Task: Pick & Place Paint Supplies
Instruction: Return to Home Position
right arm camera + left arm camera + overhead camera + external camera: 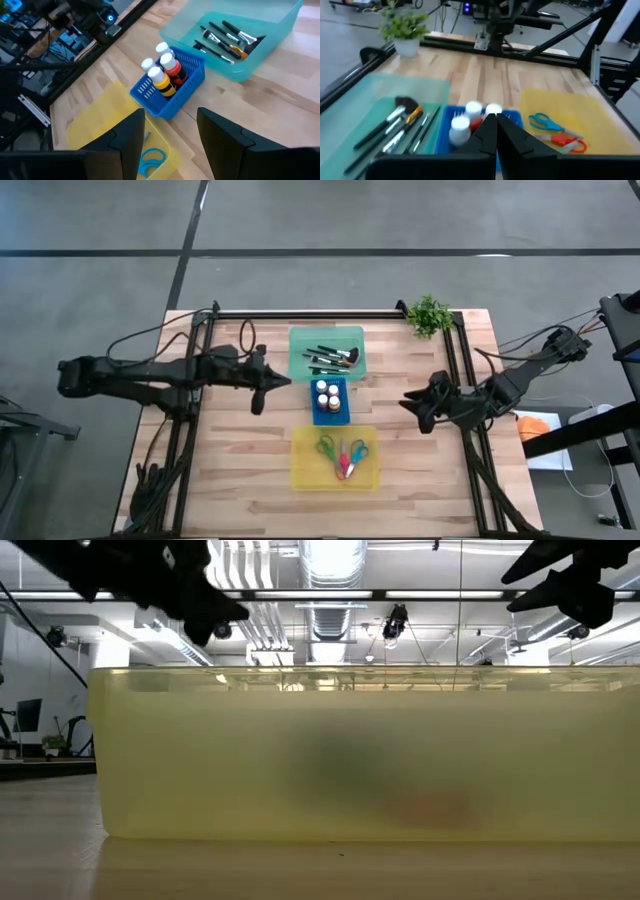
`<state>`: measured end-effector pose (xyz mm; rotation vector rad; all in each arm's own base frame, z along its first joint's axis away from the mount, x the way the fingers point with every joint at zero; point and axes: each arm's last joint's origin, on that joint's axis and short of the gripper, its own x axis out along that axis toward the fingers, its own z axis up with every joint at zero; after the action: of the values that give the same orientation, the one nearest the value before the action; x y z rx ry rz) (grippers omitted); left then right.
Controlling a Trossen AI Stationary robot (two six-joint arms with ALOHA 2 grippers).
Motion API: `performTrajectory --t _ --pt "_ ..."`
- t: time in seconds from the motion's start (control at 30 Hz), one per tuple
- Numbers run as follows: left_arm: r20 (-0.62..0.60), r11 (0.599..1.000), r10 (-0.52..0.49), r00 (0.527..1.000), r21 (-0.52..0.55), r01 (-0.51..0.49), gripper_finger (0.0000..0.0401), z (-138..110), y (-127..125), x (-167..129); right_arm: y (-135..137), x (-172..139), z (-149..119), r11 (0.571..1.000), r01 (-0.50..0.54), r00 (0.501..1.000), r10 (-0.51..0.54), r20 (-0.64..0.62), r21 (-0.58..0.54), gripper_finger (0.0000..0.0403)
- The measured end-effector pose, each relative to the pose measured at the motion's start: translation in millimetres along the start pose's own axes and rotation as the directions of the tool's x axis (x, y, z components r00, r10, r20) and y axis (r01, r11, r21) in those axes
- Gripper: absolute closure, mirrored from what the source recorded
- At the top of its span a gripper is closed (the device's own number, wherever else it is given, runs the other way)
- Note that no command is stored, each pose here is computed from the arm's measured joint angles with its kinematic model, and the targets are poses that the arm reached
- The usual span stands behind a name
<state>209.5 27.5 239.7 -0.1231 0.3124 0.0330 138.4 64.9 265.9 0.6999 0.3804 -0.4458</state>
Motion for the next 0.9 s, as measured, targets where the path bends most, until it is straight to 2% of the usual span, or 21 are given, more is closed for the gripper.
performTrajectory --t 0.3,0.47,0.6,0.9 --pt "0.098 0.997 0.026 0.995 -0.071 -0.019 0.0395 -54 0 -17 1 -5 8 0.998 0.007 0.997 -0.012 0.070 0.068 0.0222" --pt "0.109 0.997 0.062 0.992 -0.059 -0.056 0.0395 -69 -5 -25 5 -9 15 0.994 0.005 0.992 -0.018 0.125 0.109 0.0222" --pt "0.120 0.998 0.054 0.991 -0.021 -0.052 0.0395 -79 -8 -31 9 -12 21 0.992 0.000 0.987 -0.020 0.162 0.126 0.0222" --pt "0.147 0.999 0.033 0.989 -0.019 -0.031 0.0396 -105 -7 -47 10 -14 24 0.981 -0.008 0.981 -0.030 0.192 0.193 0.0222"
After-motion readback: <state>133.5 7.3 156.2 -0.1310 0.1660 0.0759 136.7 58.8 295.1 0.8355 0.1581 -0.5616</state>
